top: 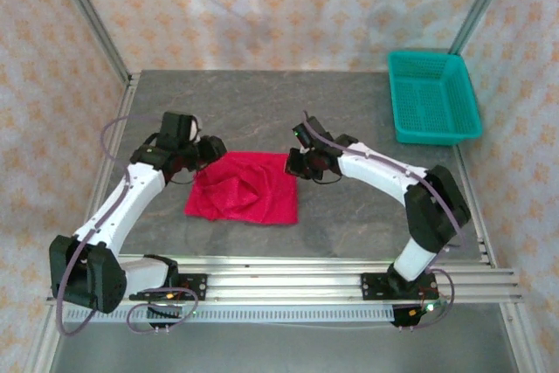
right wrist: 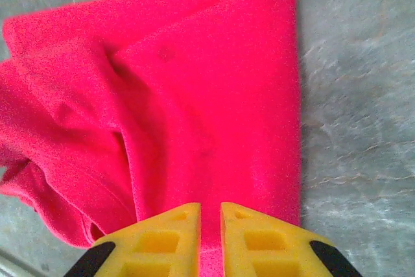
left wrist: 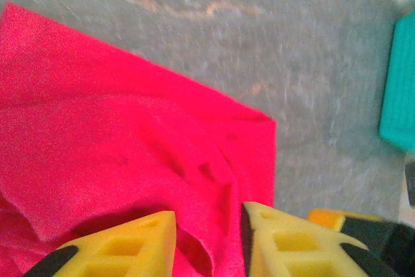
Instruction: Fold the inside-out t-shirt
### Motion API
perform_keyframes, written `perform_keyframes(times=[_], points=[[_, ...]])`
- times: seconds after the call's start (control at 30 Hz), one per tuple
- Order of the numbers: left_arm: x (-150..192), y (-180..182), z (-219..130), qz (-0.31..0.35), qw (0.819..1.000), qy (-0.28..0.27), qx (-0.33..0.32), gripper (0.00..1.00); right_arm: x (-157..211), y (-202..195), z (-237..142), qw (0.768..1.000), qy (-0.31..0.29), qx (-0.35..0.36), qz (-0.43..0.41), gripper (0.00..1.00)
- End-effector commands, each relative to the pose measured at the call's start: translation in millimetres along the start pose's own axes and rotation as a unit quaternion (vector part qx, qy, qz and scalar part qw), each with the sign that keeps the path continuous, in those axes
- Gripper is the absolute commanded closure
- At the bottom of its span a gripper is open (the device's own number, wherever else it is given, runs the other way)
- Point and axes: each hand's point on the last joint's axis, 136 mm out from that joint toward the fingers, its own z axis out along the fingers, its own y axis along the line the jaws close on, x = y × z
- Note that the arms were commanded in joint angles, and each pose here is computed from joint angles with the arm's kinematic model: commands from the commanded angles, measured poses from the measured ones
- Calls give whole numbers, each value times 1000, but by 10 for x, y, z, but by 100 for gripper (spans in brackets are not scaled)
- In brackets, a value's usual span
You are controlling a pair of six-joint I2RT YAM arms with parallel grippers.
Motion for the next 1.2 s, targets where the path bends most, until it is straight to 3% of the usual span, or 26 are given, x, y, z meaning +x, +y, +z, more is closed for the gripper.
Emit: perform_keyframes(times=[0.0, 0.1, 0.3, 0.6, 0.63, 0.8, 1.0, 1.17], points=[[158, 252, -67, 22, 996, 20, -78, 67, -32, 261, 105, 998, -3, -59, 4, 82], [306, 490, -54, 37, 990, 49, -127, 65, -24, 248, 360, 997, 11, -67, 27, 81], [569, 558, 216, 37, 987, 101, -118, 52, -104, 69, 759, 999, 19, -12, 49, 84], [663, 552, 659, 38, 984, 136, -112, 50, -58, -157, 919, 998, 24, 33, 57, 84], [670, 601, 692, 38, 982, 139, -122, 52, -61, -190, 925, 997, 22, 41, 58, 84], [614, 947, 496, 50, 968, 118, -216, 85, -51, -453, 934, 992, 16, 96, 79, 84], [650, 1368, -24, 19, 949, 82, -305, 98, -52, -572, 964, 988, 23, 120, 98, 84], [911, 1507, -157, -32, 951, 80, -296, 100, -53, -563, 999, 988, 28, 121, 97, 85]])
